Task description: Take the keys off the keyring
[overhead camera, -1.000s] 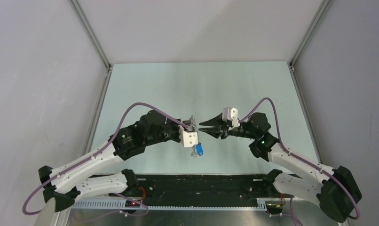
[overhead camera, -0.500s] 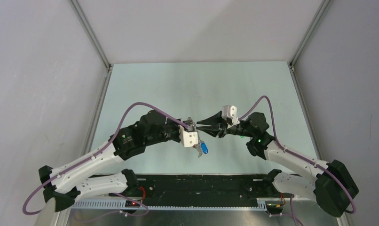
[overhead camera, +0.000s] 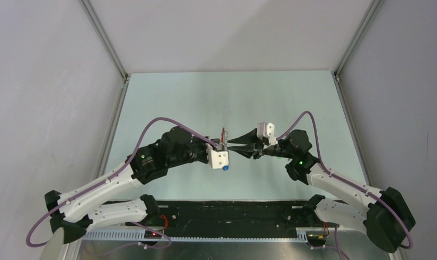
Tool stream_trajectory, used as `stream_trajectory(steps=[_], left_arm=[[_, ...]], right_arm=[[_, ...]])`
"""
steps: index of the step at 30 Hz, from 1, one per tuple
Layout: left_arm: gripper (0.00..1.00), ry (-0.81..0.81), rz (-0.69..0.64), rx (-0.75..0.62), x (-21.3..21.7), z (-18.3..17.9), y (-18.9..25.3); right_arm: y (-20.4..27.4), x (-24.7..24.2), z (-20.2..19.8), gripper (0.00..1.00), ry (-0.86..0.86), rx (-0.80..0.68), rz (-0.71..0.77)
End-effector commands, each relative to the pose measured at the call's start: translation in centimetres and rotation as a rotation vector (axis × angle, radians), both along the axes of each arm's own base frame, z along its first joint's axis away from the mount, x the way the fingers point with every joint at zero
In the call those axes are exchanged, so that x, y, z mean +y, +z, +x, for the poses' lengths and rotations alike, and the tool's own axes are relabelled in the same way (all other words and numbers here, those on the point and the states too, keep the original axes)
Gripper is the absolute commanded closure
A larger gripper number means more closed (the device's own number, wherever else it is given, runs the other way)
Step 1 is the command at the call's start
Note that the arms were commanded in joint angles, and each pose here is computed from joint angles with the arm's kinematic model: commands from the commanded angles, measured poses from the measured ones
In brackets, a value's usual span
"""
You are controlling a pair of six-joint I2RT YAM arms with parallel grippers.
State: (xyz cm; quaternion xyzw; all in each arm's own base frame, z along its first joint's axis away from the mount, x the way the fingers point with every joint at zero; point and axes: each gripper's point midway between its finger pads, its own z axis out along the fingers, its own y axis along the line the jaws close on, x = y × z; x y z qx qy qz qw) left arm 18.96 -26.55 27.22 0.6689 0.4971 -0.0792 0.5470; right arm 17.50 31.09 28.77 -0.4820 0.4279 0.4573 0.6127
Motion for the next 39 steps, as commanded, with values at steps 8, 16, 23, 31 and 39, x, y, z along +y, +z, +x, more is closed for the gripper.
stream_trajectory(steps=[8, 16, 23, 31, 39], left_arm=[[1.00, -0.004, -0.079, -0.022, -0.9, 0.2, 2.4], [1.00, 0.006, -0.076, -0.023, -0.7, 0.3, 2.3], [1.00, 0.015, -0.074, -0.032, -0.5, 0.4, 2.3], [1.00, -0.016, -0.076, -0.021, -0.8, -0.1, 2.0], [1.00, -0.043, -0.076, -0.008, -1.0, -0.6, 1.7]], right_arm=[[0.9, 1.5, -0.6, 0.71, 0.069, -0.017, 0.041], [0.7, 1.4, -0.8, 1.00, 0.065, -0.023, 0.023], [1.7, 0.0, -1.1, 1.00, 0.022, -0.052, 0.018], [3.5, -1.0, -1.9, 1.00, 0.010, -0.094, 0.061], [4.4, -1.6, -2.4, 1.00, 0.003, -0.129, 0.114]])
